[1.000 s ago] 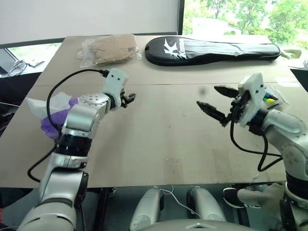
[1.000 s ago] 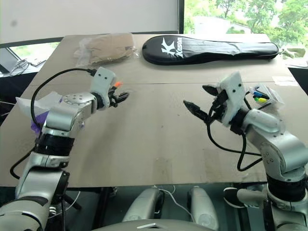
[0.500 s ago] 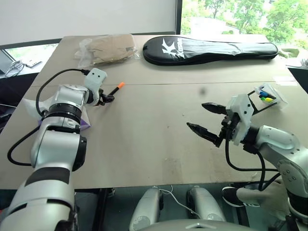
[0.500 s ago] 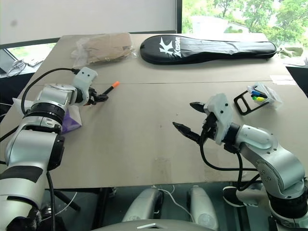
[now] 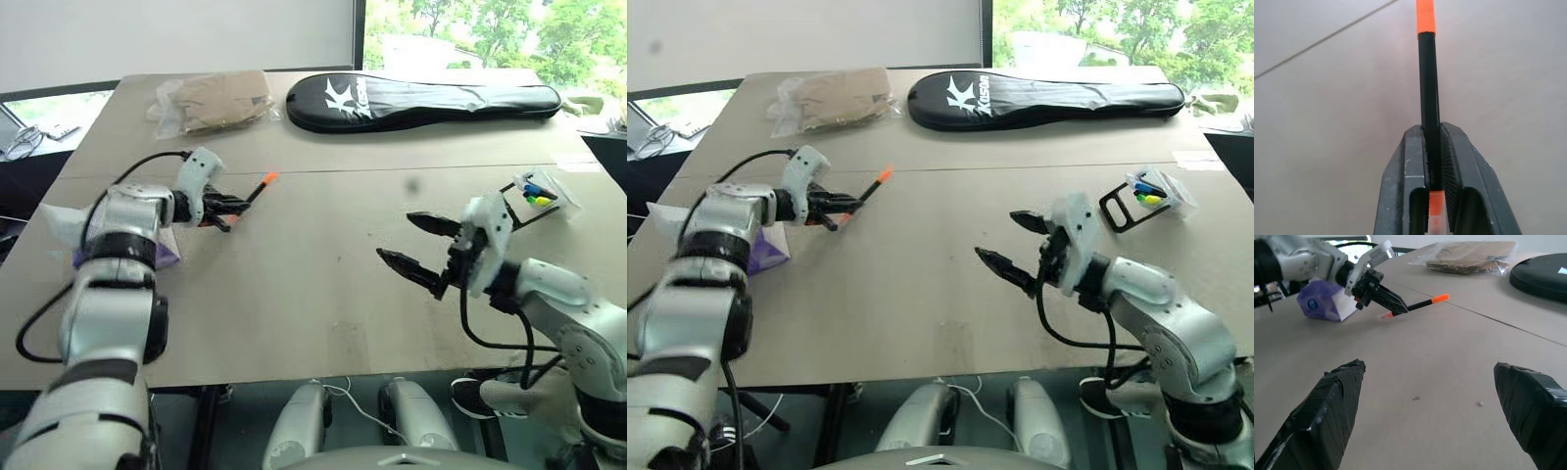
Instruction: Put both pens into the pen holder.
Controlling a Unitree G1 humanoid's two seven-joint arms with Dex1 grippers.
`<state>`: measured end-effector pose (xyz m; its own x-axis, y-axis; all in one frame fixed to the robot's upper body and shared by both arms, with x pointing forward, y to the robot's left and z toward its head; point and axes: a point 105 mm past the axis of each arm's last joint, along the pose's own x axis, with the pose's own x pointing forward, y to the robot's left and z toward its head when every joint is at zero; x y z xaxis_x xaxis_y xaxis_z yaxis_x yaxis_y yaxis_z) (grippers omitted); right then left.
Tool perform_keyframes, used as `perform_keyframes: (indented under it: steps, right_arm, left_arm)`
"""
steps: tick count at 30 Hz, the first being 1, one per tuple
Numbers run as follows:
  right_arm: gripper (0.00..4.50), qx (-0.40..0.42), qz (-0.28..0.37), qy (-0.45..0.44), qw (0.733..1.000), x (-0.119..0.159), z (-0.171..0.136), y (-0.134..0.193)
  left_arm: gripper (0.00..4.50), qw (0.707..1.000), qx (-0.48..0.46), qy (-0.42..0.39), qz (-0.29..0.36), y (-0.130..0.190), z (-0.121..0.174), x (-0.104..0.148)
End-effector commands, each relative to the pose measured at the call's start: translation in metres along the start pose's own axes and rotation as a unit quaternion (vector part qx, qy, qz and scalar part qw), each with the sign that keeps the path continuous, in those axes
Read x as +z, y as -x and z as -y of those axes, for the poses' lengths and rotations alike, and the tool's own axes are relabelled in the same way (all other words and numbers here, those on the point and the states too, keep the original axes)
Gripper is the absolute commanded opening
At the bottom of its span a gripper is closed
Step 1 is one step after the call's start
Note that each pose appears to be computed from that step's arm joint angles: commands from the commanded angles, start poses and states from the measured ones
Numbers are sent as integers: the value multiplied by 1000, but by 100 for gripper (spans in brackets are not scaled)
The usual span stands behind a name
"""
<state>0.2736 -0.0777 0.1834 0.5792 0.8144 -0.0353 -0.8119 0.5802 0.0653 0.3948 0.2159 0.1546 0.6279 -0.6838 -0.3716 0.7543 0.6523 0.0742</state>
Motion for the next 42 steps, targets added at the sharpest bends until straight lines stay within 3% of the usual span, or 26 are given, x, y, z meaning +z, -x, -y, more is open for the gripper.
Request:
perform_keyframes:
  steps: [1,6,11,14,21,23,28,30,33,34,37,42]
  right_arm:
    - [450,-5,10,-65,998,7,2,-19]
    - [450,-24,22,-139,990,15,15,-41]
    - [450,16,50,-176,983,36,7,-46]
    - [370,20,60,-188,980,43,7,-44]
    - [44,51,46,-189,980,44,-6,-37]
    - [4,52,40,-188,980,42,-8,-35]
    - [4,43,38,-190,980,40,-6,-32]
    - [4,29,44,-188,981,41,-1,-28]
    - [4,-32,74,-161,984,53,22,-15]
    - [4,-55,83,-144,985,58,31,-9]
    - [4,-141,94,-61,984,80,63,21]
    - [4,-240,76,83,964,125,94,64]
  left_arm:
    - [2,986,-93,-77,113,0,71,62]
    - [2,976,-135,-101,135,-5,133,66]
    - [2,973,-149,-119,127,-8,154,56]
    - [0,974,-142,-125,121,-9,154,51]
    - [0,970,-151,-128,138,-11,157,56]
    - [0,968,-158,-133,142,-12,159,57]
    - [0,964,-164,-136,158,-15,162,61]
    - [0,963,-195,-97,158,-14,164,61]
    - [122,958,-212,-77,180,-11,166,73]
    - [186,958,-204,-84,186,-11,165,77]
    - [287,959,-187,-88,196,-14,163,86]
    - [291,957,-176,-108,204,-20,170,90]
